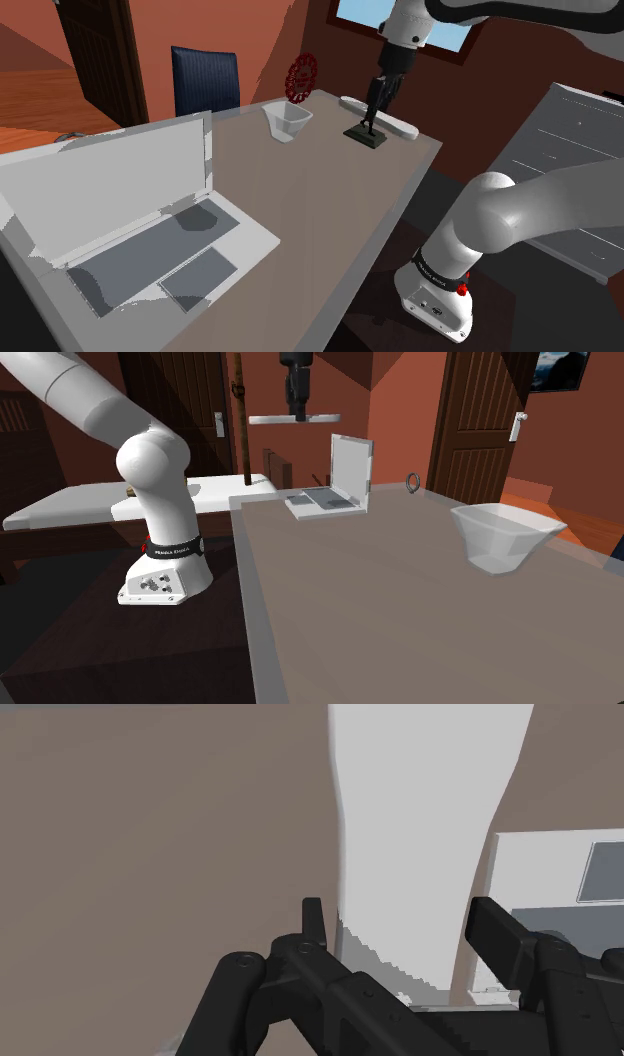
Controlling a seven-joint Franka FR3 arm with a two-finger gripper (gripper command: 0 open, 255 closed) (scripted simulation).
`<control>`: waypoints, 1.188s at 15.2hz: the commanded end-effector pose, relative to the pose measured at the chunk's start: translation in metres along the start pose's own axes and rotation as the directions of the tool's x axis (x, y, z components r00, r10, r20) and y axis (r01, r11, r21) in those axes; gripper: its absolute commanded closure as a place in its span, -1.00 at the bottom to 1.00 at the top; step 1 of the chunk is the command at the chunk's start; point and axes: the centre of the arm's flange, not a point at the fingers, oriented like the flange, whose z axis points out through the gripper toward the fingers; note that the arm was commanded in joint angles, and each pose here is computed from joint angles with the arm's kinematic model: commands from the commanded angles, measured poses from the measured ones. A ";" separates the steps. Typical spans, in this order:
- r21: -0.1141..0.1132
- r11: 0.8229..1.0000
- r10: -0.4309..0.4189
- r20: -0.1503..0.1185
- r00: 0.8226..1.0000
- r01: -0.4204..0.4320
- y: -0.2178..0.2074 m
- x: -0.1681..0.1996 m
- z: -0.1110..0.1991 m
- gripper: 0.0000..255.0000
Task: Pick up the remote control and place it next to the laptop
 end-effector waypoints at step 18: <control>0.000 1.000 0.001 0.000 1.000 -0.001 -0.239 -0.081 -0.007 1.00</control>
